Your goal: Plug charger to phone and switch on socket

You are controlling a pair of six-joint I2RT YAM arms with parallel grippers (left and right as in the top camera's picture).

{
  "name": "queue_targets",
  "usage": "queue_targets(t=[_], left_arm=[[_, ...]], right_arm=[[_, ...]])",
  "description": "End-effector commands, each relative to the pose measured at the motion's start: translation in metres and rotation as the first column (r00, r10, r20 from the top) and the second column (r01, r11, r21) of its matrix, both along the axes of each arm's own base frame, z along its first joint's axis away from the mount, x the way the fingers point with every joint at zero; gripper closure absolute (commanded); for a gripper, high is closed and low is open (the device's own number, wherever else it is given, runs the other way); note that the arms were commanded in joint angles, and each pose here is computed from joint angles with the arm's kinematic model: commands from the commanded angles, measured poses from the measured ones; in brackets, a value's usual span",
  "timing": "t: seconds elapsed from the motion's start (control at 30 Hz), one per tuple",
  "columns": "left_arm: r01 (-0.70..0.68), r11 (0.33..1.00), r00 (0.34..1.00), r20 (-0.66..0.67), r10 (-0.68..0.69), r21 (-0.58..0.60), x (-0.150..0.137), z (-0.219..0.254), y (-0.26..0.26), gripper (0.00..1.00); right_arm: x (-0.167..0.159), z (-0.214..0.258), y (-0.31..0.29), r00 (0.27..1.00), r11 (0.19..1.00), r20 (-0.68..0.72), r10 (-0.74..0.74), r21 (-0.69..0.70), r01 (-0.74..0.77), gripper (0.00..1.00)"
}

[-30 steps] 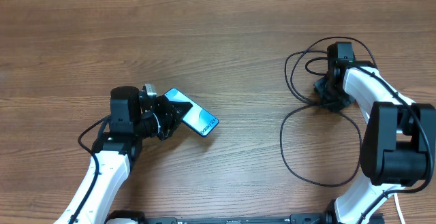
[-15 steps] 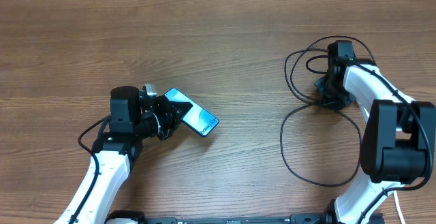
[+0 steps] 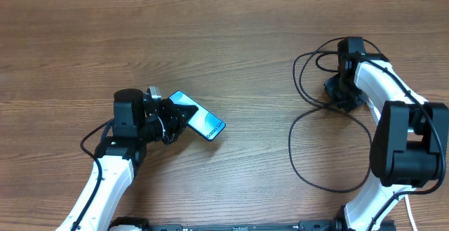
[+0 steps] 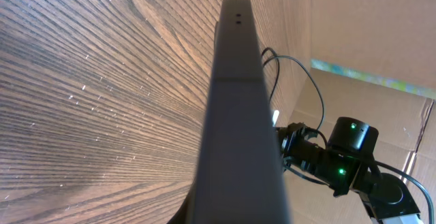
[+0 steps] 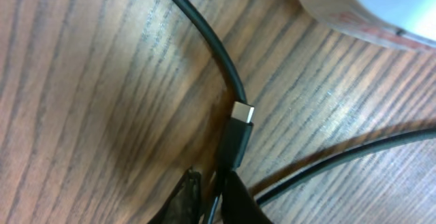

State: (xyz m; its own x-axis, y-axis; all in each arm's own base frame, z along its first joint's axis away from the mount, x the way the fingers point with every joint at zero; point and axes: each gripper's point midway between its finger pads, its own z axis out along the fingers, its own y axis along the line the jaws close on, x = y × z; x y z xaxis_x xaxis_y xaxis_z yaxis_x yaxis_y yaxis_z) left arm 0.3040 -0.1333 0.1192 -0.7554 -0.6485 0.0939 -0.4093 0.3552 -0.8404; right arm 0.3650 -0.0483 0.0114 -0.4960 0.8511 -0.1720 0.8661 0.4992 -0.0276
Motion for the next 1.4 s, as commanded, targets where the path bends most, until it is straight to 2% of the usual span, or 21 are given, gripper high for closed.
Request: queue_targets(t=[0.0,0.1,0.2,0.33,0.6,1.1,1.37], left_arm=[[0.021,0.999,1.0,0.017,-0.02,-0.026,0.001,0.009,-0.004,0.96],[0.02,0.999,1.0,0.017,-0.02,-0.026,0.001,0.008,-0.004,0.96],[0.02,0.999,1.0,0.017,-0.02,-0.026,0.001,0.009,-0.004,0.96],[0.021,0.999,1.0,0.017,-0.02,-0.026,0.001,0.009,-0.004,0.96],[0.024,0.999,1.0,0.016,-0.024,-0.029,0.001,0.009,-0.004,0.96],[0.023,0.999,1.0,0.016,-0.023,-0.029,0.001,0.009,-0.004,0.96],[0.024,0.999,1.0,0.016,-0.023,-0.029,0.001,0.009,-0.004,0.96]], right_arm=[[0.01,0.004,0.0,1.0,1.0,0.024,0.004,-0.001,-0.004,0.91],[0.009,0.004,0.0,1.0,1.0,0.019,0.004,-0.001,-0.004,0.91],[0.004,0.003,0.0,1.0,1.0,0.002,0.004,0.0,-0.004,0.83],[0.005,0.002,0.0,1.0,1.0,0.005,0.001,0.0,-0.001,0.8],[0.015,0.002,0.0,0.999,1.0,0.049,0.0,-0.002,0.0,0.8],[0.0,-0.001,0.0,1.0,1.0,-0.012,0.0,0.001,0.0,0.8],[0.01,-0.003,0.0,1.0,1.0,0.021,0.0,-0.001,0.0,0.8]])
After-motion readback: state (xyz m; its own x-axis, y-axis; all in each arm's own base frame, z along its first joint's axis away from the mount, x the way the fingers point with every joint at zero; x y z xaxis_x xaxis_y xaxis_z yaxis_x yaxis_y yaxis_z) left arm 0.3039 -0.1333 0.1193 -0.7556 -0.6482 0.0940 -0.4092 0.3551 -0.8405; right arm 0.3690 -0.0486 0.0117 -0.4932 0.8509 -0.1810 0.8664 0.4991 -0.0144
